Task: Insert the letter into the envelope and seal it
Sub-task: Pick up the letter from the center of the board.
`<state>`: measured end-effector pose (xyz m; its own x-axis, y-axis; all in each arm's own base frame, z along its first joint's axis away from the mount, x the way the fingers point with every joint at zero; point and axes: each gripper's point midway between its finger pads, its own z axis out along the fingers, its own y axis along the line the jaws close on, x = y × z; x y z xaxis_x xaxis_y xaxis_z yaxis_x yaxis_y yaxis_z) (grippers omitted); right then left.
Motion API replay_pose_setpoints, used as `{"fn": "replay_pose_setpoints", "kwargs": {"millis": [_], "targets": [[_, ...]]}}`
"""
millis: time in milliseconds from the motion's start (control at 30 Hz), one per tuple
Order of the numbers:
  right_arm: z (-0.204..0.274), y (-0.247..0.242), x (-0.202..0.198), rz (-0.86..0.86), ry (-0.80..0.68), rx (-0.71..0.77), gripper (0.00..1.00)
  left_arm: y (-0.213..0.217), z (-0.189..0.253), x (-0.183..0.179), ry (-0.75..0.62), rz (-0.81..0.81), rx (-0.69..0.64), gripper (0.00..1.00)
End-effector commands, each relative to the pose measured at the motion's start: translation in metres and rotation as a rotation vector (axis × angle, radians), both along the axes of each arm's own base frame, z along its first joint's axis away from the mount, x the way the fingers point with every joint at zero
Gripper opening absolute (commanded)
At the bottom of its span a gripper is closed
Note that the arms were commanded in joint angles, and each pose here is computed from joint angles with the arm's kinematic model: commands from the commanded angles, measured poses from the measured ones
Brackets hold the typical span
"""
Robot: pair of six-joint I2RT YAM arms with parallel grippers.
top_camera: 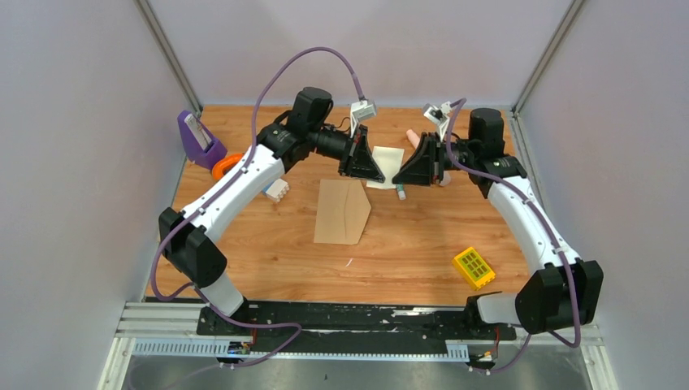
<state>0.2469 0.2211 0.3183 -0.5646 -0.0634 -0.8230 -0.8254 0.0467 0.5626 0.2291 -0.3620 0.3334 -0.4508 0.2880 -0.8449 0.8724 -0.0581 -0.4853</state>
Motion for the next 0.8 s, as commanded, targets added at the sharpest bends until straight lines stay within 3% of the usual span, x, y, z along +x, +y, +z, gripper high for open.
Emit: {"fn": "replay_pose_setpoints", "kwargs": {"millis": [0, 100, 233, 333, 433, 633, 767], "targets": [[0.009, 0.003, -0.006, 0.046, -0.052, 0.024, 0.12, -0.002, 0.0, 0.003, -0.023, 0.004, -0.009, 0.1], [0.01, 0.003, -0.009, 0.061, -0.056, 0.03, 0.0, -0.002, -0.003, 0.005, -0.036, 0.012, 0.001, 0.16], [0.011, 0.002, -0.015, 0.088, -0.056, 0.041, 0.0, 0.0, -0.004, 0.009, -0.061, 0.032, 0.014, 0.42], [0.007, 0.002, -0.014, 0.076, -0.048, 0.035, 0.0, 0.004, -0.001, 0.011, -0.098, 0.055, 0.029, 0.76], [-0.002, 0.002, -0.01, 0.056, -0.025, 0.023, 0.0, 0.015, 0.006, 0.019, -0.151, 0.106, 0.039, 0.95], [-0.034, 0.001, 0.018, -0.046, 0.065, -0.042, 0.0, 0.079, 0.026, 0.072, -0.212, 0.355, 0.024, 1.0], [-0.064, 0.002, 0.05, -0.156, 0.165, -0.113, 0.0, 0.13, -0.001, 0.114, -0.194, 0.545, 0.086, 1.0]]}}
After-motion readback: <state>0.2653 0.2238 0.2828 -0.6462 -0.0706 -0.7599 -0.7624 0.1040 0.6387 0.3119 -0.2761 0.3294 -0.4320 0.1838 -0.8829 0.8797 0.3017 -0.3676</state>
